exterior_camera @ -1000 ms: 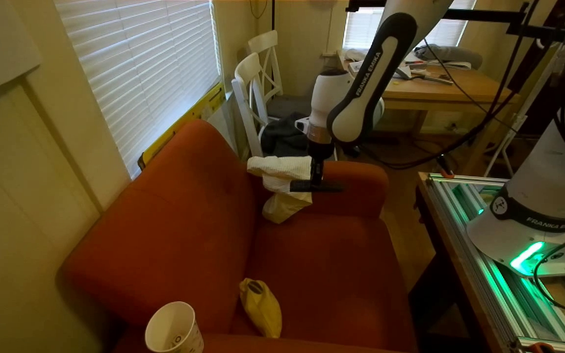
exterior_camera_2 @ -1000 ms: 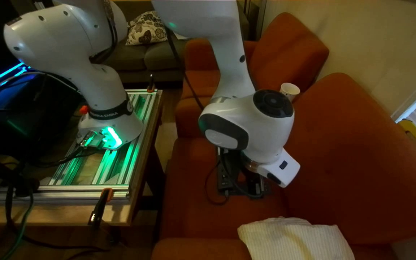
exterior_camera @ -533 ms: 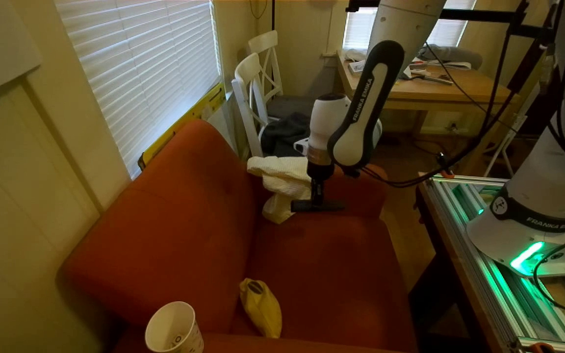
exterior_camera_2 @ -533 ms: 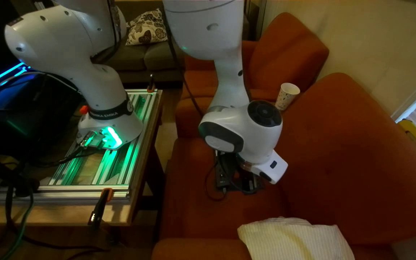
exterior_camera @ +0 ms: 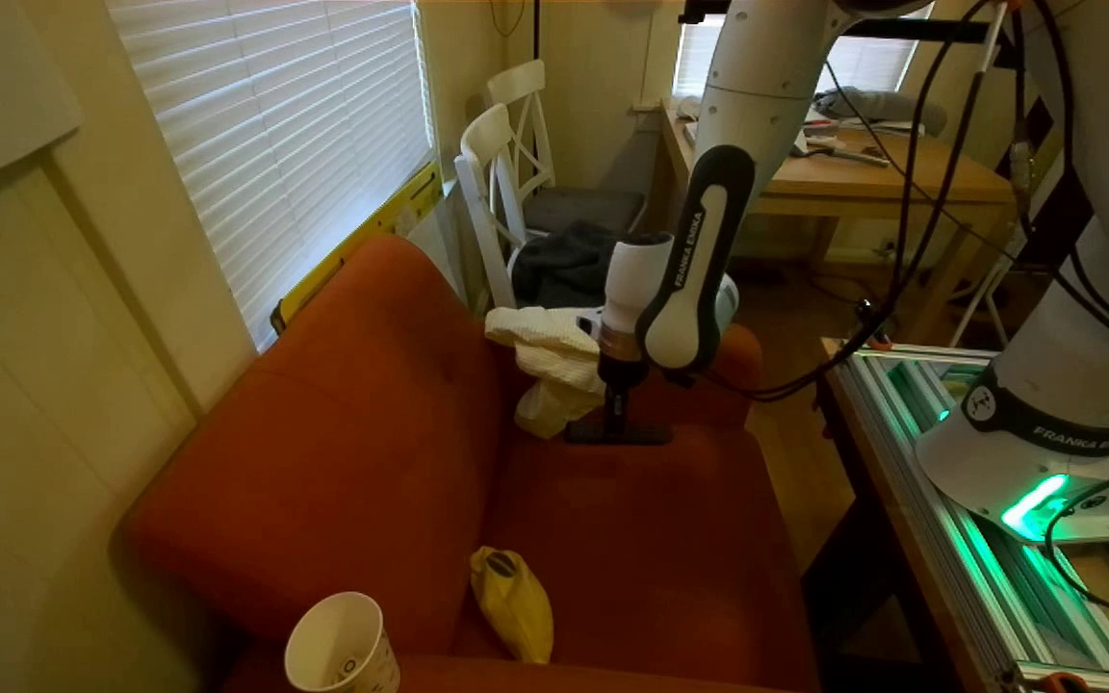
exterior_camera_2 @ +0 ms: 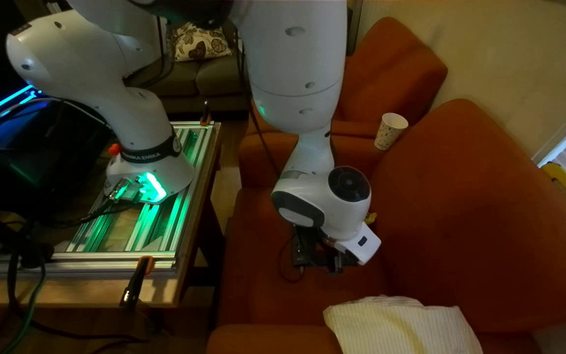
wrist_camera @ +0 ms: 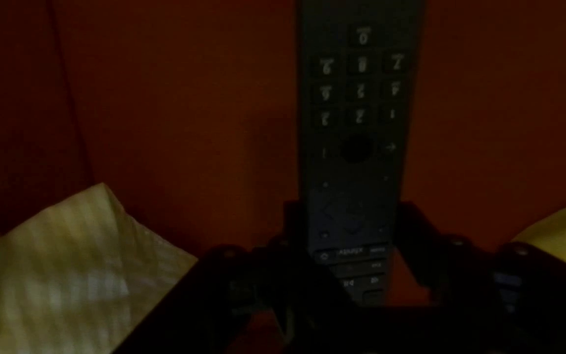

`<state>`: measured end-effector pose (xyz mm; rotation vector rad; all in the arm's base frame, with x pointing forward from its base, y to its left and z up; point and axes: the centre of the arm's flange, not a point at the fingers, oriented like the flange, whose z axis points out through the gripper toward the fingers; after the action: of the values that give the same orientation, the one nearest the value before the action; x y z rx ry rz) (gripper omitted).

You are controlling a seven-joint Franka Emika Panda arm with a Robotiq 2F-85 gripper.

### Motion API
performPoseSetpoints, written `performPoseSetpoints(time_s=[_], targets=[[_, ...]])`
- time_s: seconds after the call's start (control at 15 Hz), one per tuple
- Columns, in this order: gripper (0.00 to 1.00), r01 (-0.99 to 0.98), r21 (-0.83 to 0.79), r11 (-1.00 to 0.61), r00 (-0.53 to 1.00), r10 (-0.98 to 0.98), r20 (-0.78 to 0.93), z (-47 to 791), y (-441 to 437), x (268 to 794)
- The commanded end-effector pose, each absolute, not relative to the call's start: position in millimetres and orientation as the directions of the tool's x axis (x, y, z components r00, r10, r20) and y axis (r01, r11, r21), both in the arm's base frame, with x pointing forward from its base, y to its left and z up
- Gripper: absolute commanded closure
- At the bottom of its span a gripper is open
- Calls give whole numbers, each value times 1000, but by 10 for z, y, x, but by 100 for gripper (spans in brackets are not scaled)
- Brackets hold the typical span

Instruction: Put the yellow towel on the right armrest then put the remote control on the seat.

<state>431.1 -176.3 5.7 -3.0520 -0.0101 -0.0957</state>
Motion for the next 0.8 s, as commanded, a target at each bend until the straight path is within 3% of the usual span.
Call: performPoseSetpoints(time_s=[0.0, 0.67, 0.73], targets=[[74, -38, -97, -995, 994, -47, 100, -278, -1791, 4494], [71, -62, -103, -993, 994, -70, 81, -783, -1752, 4649], [24, -67, -99, -993, 994, -75, 80, -776, -1747, 4657]])
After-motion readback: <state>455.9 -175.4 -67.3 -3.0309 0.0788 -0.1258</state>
